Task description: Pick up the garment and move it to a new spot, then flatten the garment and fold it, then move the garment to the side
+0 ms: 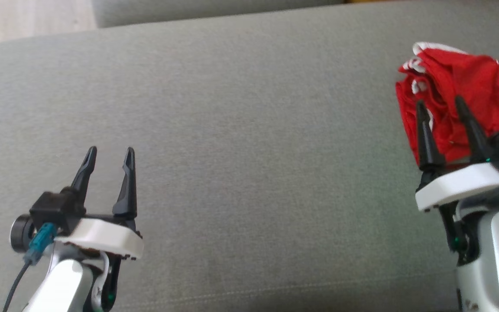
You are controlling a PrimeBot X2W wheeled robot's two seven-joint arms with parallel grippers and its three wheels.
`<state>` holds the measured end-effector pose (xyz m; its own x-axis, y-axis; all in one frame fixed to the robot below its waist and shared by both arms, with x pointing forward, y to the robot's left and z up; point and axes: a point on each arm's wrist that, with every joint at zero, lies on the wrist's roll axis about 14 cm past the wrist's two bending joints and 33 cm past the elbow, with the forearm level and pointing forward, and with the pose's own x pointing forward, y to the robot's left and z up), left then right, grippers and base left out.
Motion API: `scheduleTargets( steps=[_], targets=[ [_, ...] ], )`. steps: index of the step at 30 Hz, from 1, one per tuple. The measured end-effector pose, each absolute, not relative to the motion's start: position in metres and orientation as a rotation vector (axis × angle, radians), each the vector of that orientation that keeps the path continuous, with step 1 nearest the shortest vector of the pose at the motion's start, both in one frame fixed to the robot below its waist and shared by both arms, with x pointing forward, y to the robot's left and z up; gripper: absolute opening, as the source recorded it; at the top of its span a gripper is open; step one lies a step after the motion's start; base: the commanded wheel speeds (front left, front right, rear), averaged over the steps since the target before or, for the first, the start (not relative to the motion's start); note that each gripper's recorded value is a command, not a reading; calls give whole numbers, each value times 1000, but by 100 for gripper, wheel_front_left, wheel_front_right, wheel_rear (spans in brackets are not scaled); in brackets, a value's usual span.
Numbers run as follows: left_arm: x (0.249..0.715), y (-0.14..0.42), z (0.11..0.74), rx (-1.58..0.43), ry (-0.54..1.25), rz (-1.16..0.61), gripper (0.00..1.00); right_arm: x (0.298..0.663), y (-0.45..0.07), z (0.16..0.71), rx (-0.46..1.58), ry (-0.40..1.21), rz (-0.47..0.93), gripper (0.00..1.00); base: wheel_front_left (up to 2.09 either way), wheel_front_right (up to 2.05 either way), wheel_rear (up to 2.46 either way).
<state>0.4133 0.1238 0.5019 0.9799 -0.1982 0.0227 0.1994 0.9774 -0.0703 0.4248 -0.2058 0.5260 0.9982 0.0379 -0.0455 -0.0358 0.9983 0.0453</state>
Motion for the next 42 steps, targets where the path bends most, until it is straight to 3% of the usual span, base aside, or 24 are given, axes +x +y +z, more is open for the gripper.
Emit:
scheduleTargets(
  steps=[7,22,42],
  targets=[
    [389,146,515,-51,-47,-145,100,408,-175,530,47,44,105,100,0,0,0],
    [349,155,515,-34,-35,-123,100,364,-167,510,64,111,112,100,0,0,0],
    [345,156,513,-33,-24,-121,100,360,-167,509,41,122,108,100,0,0,0]
  ],
)
